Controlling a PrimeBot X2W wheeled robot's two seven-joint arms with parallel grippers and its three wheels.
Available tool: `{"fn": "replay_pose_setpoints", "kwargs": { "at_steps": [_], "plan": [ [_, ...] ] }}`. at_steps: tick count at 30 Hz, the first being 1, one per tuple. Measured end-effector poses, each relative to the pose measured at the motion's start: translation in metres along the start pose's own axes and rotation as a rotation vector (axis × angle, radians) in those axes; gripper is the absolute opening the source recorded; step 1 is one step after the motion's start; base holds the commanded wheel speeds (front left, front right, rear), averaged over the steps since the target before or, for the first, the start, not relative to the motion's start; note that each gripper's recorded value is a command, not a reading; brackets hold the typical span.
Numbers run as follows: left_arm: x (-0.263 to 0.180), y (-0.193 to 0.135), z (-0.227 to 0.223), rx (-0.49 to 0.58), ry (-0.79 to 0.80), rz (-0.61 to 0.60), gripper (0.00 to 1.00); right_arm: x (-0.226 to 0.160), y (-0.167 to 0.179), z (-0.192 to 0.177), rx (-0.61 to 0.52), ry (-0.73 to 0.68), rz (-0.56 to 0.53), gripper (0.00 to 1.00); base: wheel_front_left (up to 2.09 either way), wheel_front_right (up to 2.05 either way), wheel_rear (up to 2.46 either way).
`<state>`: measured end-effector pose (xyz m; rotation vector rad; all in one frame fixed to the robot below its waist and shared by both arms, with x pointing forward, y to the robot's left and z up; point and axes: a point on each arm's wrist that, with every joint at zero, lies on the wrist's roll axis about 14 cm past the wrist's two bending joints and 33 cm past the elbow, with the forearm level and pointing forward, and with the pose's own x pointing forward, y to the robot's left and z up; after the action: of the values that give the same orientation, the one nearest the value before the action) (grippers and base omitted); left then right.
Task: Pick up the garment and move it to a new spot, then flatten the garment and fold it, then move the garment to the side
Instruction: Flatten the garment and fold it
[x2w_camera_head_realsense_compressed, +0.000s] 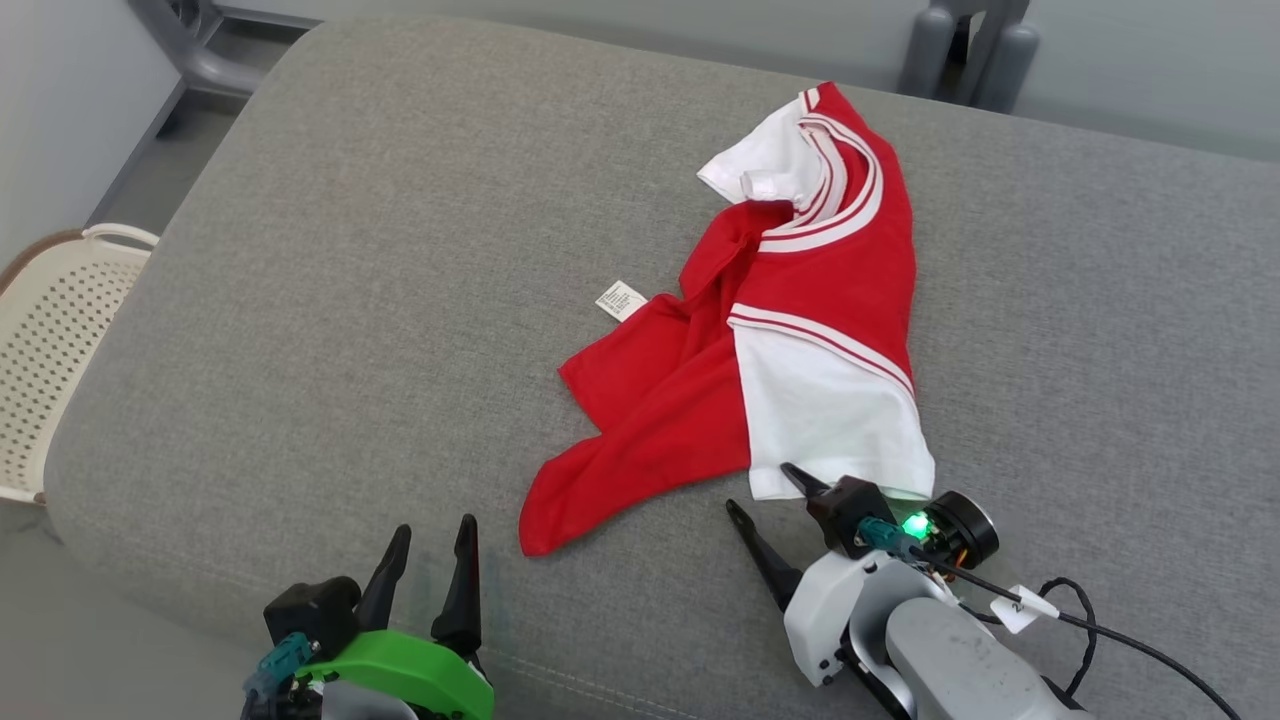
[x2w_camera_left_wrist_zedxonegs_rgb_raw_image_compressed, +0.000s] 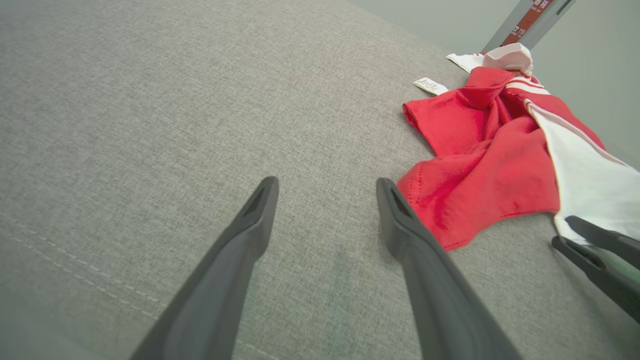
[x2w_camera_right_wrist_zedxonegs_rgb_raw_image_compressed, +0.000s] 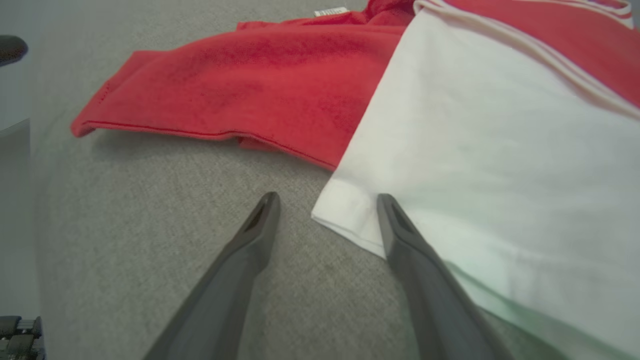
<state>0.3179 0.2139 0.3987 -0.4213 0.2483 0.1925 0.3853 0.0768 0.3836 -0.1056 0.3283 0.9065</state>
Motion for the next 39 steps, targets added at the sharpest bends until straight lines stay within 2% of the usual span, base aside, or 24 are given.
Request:
{"fn": "replay_pose_setpoints", "kwargs": {
  "at_steps": [2,3,4,5,6,11,18,21,25,28,31,34,39],
  "plan": [
    [-0.001,0.004,0.0,0.002,0.001,0.014,1.0,0.004,0.0,-0.004,0.005,0.012,0.006,1.0,0.0,0.0,0.0],
    [-0.001,0.007,0.0,0.003,0.003,0.023,1.0,0.007,-0.001,-0.006,0.01,0.018,0.007,0.87,0.0,0.0,0.0],
    [-0.001,0.009,-0.001,0.003,0.004,0.031,1.0,0.008,-0.003,-0.007,0.016,0.023,0.005,0.44,0.0,0.0,0.0],
    [-0.001,0.012,-0.001,0.003,0.007,0.04,1.0,0.01,-0.003,-0.009,0.026,0.024,0.005,0.13,0.0,0.0,0.0],
    [-0.001,0.014,-0.002,0.005,0.009,0.048,1.0,0.011,-0.003,-0.01,0.028,0.028,0.007,0.0,0.0,0.0,0.0],
    [0.0,0.019,-0.002,0.005,0.011,0.063,1.0,0.011,-0.012,-0.011,0.052,0.023,-0.02,0.0,0.0,0.0,0.0],
    [0.005,0.007,-0.001,0.007,0.009,0.022,1.0,-0.001,-0.018,0.005,0.081,-0.036,-0.063,0.0,0.0,0.0,0.0],
    [0.007,0.0,-0.002,0.014,0.011,-0.005,1.0,-0.006,-0.027,0.025,0.091,-0.103,-0.097,0.0,0.0,0.0,0.0],
    [0.008,-0.01,-0.006,0.024,0.022,-0.039,1.0,-0.018,-0.049,0.071,0.163,-0.263,-0.168,0.0,0.0,0.0,0.0],
    [0.011,-0.018,-0.007,0.037,0.026,-0.067,1.0,-0.042,-0.096,0.099,0.269,-0.392,-0.315,0.0,0.0,0.0,0.0],
    [0.014,-0.026,-0.008,0.044,0.03,-0.092,1.0,-0.082,-0.154,0.097,0.312,-0.445,-0.516,0.0,0.0,0.0,0.0],
    [0.018,-0.037,-0.011,0.051,0.037,-0.126,1.0,-0.125,-0.19,0.061,0.346,-0.393,-0.7,0.0,0.0,0.0,0.0],
    [0.025,-0.053,-0.014,0.065,0.048,-0.177,1.0,-0.183,-0.204,-0.012,0.401,-0.242,-0.89,0.0,0.0,0.0,0.0]
  ]
}}
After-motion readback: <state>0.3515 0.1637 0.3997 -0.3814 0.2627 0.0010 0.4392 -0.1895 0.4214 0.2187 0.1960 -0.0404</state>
